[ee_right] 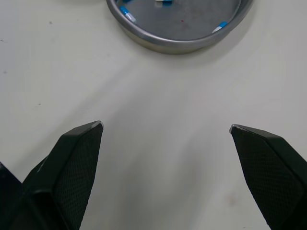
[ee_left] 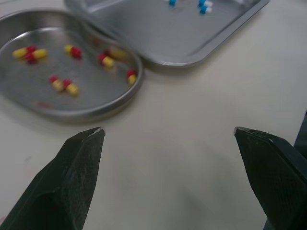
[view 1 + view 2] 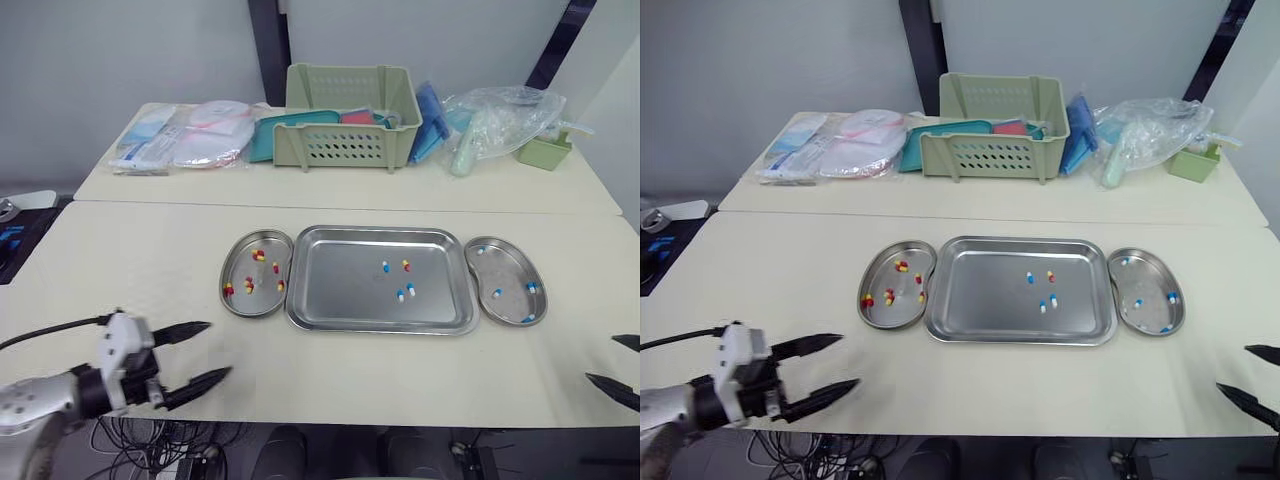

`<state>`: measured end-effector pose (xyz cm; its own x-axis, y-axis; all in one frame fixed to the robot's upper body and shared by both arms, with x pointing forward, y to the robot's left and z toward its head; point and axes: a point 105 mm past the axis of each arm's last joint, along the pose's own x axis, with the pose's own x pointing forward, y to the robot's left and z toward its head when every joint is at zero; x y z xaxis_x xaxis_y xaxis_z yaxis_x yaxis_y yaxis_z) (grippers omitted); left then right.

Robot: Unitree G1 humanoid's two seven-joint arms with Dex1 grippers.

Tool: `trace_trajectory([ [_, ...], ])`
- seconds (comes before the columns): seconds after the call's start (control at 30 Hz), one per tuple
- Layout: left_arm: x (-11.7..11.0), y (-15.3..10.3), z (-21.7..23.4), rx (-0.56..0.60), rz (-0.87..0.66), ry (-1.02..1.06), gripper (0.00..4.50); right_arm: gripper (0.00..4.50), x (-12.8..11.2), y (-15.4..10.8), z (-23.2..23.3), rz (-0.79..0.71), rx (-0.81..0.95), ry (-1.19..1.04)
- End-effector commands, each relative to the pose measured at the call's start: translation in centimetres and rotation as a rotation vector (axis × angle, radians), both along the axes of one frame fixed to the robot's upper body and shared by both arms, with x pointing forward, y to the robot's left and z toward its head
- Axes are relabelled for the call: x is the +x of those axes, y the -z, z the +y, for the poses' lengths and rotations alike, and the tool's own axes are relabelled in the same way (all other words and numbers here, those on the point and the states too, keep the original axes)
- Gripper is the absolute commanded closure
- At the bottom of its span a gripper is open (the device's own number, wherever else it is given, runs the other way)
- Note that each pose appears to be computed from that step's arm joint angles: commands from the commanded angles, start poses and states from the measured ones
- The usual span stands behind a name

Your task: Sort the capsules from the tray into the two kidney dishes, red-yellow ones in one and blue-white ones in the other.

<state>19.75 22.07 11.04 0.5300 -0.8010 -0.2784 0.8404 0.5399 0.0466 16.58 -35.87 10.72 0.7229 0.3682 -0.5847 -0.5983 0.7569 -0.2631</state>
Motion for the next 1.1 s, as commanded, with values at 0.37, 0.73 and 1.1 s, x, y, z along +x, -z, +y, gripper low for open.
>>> trace_trajectory([
  [0.37,0.5,-0.8,-6.1,-0.140,-0.151,0.186,0.03,0.00,-1.0,-2.2,4.0,-0.076,-0.006,-0.053],
  [0.73,-0.2,-0.6,-7.4,-0.171,-0.143,0.223,0.03,0.00,1.1,-3.6,15.6,-0.105,0.139,-0.220],
  [1.1,0.3,-0.8,-8.0,-0.163,-0.168,0.206,0.00,2.01,8.3,-2.4,23.6,-0.185,0.180,-0.184],
])
